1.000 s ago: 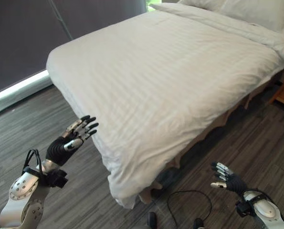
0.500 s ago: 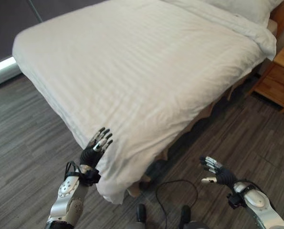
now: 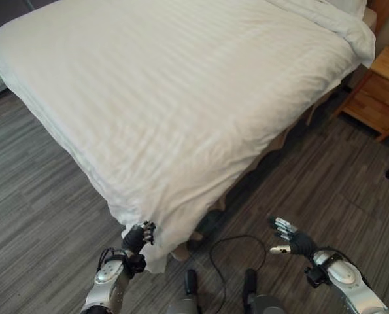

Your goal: Making the bed.

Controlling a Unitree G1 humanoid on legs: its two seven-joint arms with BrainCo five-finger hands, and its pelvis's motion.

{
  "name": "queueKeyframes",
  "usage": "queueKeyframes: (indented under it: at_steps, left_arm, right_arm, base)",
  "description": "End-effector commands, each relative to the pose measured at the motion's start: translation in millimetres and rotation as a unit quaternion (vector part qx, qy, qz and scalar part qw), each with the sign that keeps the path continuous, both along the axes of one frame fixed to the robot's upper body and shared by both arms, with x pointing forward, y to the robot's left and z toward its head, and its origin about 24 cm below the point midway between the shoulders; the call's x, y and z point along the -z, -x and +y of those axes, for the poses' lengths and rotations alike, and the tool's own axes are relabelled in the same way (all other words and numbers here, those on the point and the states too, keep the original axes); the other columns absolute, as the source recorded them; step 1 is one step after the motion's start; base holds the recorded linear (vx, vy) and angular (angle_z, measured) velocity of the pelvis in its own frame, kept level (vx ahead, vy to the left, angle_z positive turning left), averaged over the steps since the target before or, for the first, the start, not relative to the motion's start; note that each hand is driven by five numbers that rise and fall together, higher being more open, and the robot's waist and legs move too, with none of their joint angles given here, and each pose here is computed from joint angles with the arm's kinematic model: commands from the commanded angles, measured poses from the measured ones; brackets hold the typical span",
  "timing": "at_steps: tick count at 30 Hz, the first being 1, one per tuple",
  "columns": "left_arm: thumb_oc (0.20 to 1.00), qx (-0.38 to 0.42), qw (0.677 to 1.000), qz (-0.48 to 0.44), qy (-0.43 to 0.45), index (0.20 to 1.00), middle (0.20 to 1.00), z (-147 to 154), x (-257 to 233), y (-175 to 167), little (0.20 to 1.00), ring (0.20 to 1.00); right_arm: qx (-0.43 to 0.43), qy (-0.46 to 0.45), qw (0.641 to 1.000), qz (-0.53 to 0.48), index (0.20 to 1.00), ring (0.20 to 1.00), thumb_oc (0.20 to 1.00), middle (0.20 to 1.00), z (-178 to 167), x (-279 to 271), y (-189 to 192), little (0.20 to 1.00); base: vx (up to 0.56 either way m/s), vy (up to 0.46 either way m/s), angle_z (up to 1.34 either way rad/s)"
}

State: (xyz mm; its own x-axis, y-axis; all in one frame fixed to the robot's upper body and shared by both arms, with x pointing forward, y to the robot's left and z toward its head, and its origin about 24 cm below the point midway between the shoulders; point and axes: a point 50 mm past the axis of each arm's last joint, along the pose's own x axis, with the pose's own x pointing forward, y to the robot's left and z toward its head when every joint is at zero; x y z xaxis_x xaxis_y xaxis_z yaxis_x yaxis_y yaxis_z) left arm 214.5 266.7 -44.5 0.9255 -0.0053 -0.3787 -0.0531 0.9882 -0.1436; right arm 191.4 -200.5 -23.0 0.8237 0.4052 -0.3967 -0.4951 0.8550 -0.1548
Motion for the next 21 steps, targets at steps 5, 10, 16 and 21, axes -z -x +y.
queueKeyframes:
  at_steps: [5, 10, 16, 21]
  left_arm:
    - [0.200, 0.055, 0.990, -0.110, -0.066, 0.200, 0.200, 4.6, -55.0, -42.3, 0.200, 0.200]
    - [0.200, 0.066, 0.981, -0.179, -0.048, 0.200, 0.200, 2.6, -90.5, -64.1, 0.200, 0.200]
    - [0.200, 0.065, 0.971, -0.231, -0.011, 0.200, 0.200, -5.8, -119.8, -90.8, 0.200, 0.200]
    - [0.200, 0.094, 0.989, -0.102, -0.055, 0.200, 0.200, -19.6, -62.1, -85.8, 0.200, 0.200]
  right_arm:
    - [-0.032, 0.023, 0.999, -0.022, 1.000, 1.000, 1.000, 1.000, 6.1, -2.2, -10.4, 1.000]
    - [-0.051, 0.039, 0.997, -0.038, 1.000, 1.000, 1.000, 1.000, 6.0, -8.3, -18.3, 1.000]
    - [-0.040, 0.047, 0.997, -0.050, 1.000, 1.000, 1.000, 1.000, 4.0, -10.3, -26.0, 1.000]
    - [-0.035, 0.072, 0.996, -0.047, 1.000, 1.000, 1.000, 1.000, 5.7, -4.3, -33.6, 1.000]
  base:
    - [0.00, 0.007, 0.00]
    - [-0.05, 0.021, -0.02]
    - [-0.04, -0.008, 0.00]
    - [0.01, 0.016, 0.00]
